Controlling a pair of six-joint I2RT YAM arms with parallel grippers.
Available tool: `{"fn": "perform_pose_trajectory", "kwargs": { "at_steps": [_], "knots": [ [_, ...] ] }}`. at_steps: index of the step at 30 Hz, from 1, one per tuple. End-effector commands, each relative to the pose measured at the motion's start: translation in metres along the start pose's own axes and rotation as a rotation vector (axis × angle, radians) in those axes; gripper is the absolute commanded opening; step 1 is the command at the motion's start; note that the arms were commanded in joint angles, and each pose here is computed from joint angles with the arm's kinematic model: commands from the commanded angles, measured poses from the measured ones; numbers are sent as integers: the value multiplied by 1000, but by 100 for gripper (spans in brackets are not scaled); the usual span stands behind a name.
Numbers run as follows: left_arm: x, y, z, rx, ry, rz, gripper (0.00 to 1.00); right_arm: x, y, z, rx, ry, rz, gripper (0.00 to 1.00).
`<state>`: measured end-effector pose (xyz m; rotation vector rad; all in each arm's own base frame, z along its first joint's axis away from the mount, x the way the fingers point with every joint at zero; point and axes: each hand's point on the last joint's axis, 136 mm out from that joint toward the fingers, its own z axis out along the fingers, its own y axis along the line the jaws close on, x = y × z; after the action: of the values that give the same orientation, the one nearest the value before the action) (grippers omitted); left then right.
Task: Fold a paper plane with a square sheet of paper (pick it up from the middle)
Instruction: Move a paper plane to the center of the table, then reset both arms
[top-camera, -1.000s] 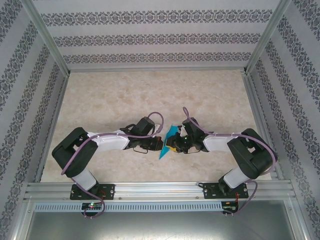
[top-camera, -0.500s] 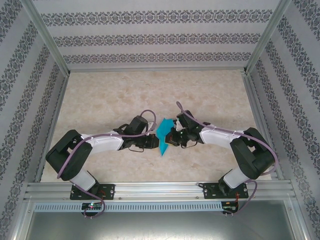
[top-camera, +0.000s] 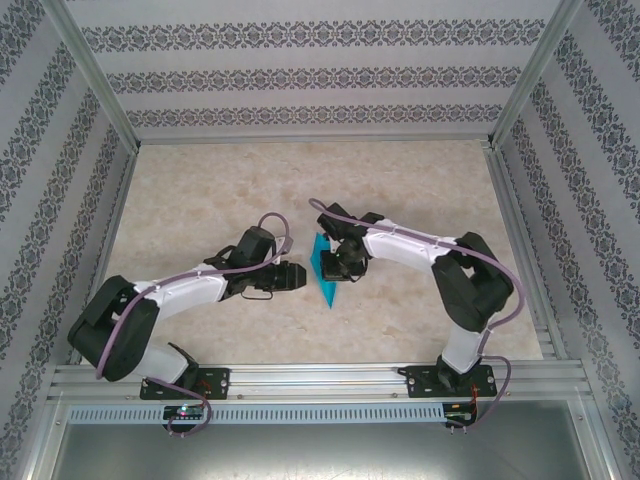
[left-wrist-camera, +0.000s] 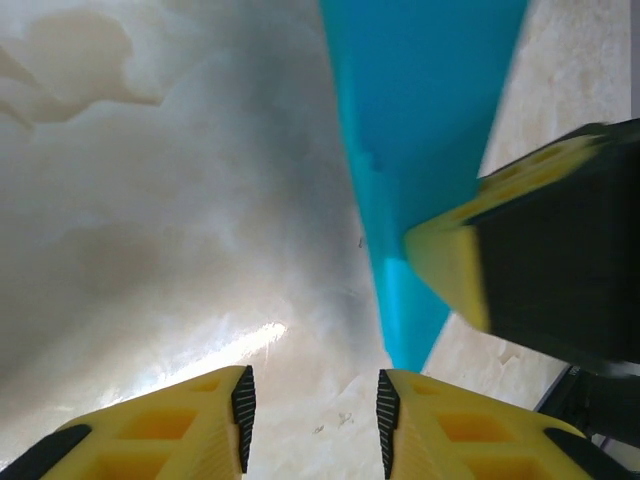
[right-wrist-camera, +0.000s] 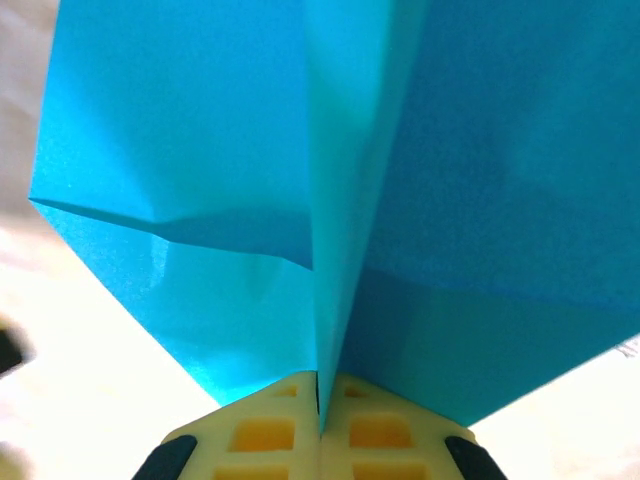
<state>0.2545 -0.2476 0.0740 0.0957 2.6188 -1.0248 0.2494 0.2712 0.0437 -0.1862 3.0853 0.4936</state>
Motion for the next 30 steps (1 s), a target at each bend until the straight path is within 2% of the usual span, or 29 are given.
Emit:
{"fn": "perform_pose_trajectory", "kwargs": {
  "at_steps": [1,4,5,8,15,17,20,25,30],
  "knots": [
    [4,24,-16,-107,1,12,42,4,-7,4,96,32,-31,3],
    [0,33,-29,-142,-32,5,45,1,-3,7,105,36,-38,13],
    [-1,35,-33,-151,-41,13,48,0,-2,7,104,35,-38,18],
    [-5,37,-43,-179,-66,39,54,-3,8,4,58,24,-40,26],
    [-19,38,-62,-263,-100,99,62,-2,13,-20,14,-10,-41,37],
    [-27,38,-71,-312,-116,131,66,-1,11,-34,11,-27,-39,42],
    [-41,41,-86,-390,-154,175,78,1,7,-54,-31,-49,-34,43],
    [-69,66,-116,-573,-260,224,88,-8,-27,-94,8,-162,-93,47],
    [-94,107,-146,-742,-403,222,94,-35,-77,-127,51,-386,-132,55]
  ]
}}
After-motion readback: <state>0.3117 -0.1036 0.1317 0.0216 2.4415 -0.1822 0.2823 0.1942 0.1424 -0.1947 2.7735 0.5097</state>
